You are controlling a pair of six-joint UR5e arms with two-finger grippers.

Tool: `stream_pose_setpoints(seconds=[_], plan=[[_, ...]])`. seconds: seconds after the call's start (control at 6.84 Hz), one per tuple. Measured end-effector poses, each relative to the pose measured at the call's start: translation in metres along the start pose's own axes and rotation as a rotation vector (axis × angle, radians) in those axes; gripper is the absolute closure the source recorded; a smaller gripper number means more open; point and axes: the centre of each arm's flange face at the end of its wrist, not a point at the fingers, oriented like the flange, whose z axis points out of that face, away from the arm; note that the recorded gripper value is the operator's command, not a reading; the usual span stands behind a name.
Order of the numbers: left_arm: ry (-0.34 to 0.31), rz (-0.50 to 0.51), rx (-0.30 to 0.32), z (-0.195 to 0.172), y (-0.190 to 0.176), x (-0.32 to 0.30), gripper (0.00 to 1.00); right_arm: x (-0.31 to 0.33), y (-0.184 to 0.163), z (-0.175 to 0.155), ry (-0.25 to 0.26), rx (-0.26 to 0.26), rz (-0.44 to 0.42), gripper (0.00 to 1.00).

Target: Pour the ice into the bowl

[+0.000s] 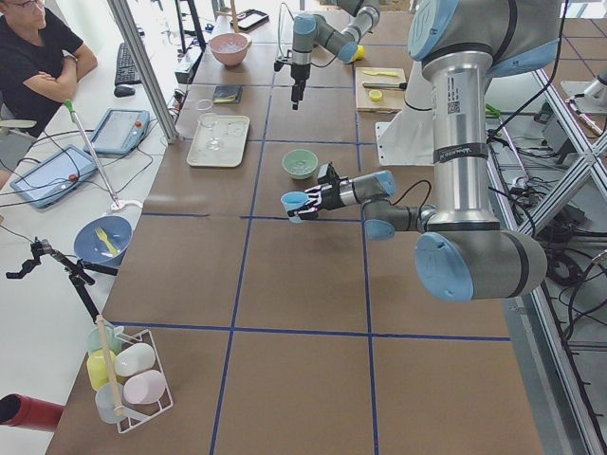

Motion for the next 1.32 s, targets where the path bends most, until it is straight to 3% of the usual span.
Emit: stream_pose_setpoints(seconds=[0.44,0.88,1.02,1.17,1.32], plan=[[-0.073,-0.098,-0.056,0.039,-0.036,-0.067,1.00,-0.063,0.035,0.033,0.014,0.022,0.007,0.00],[-0.127,-0.106,-0.091,0.058,-0.012,-0.090,1.00,-0.128,0.054,0.056,0.032,0.029,0.007,0.01],[-0.132,-0.108,-0.094,0.059,-0.009,-0.092,1.00,-0.144,0.057,0.072,0.044,0.042,0.002,0.07],[-0.134,-0.113,-0.094,0.060,-0.009,-0.092,1.00,-0.151,0.061,0.093,0.041,0.053,-0.007,0.15],[-0.134,-0.115,-0.094,0.060,-0.009,-0.093,1.00,-0.152,0.065,0.108,0.037,0.057,-0.013,0.68]])
